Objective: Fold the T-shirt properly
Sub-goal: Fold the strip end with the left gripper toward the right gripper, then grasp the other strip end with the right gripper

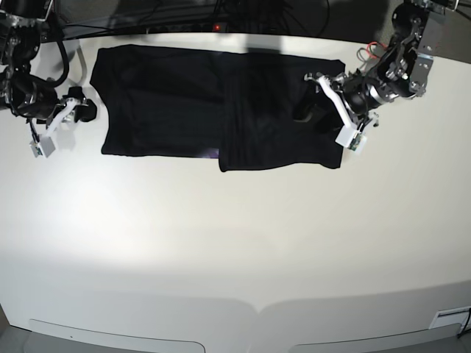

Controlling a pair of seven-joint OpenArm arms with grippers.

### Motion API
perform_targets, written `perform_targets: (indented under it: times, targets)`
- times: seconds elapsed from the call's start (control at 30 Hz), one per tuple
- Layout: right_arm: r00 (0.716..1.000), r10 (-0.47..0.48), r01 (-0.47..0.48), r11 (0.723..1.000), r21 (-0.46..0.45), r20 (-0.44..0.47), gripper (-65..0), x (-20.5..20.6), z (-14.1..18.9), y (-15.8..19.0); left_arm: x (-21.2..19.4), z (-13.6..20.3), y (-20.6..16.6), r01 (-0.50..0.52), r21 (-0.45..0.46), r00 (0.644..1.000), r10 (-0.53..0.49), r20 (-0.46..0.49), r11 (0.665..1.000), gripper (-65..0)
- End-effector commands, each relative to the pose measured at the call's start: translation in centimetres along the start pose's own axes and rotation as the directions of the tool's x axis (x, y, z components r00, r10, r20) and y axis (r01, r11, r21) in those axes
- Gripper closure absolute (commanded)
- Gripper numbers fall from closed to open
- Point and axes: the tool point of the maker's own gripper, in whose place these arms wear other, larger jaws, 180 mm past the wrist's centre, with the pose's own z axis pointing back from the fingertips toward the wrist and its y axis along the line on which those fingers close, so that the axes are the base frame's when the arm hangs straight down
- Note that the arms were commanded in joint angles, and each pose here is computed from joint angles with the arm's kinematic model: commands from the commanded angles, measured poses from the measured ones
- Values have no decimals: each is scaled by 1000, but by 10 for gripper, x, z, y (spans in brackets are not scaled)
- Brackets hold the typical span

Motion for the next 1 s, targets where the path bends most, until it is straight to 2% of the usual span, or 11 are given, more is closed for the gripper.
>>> perform_targets:
  times: [0.0,0.1,0.37,0.6,0.87,0.97]
  targets:
    - [1000,0,-1,1000,7,25,-297,9,5,-4,-2,2,4,13,12,1000,-13,-20,1000,-339]
    - [999,-46,46,998,45,1,-297,-2,-1,0,-1,2,4,12,12,1000,-12,-19,1000,-339]
    - [993,-89,98,988,120,-80,-297,-26,-17,28,-1,2,4,12,11,1000,-12,-18,1000,-339]
    - [979,-124,166,945,282,-163,-297,-42,-21,70,-1,2,4,12,11,1000,-12,-18,1000,-339]
    - [976,-122,178,927,330,-183,-297,-46,-24,85,-1,2,3,10,10,1000,-10,-18,1000,-339]
    - [975,-114,178,912,370,-188,-297,-45,-22,94,-1,1,3,10,11,1000,-10,-17,1000,-339]
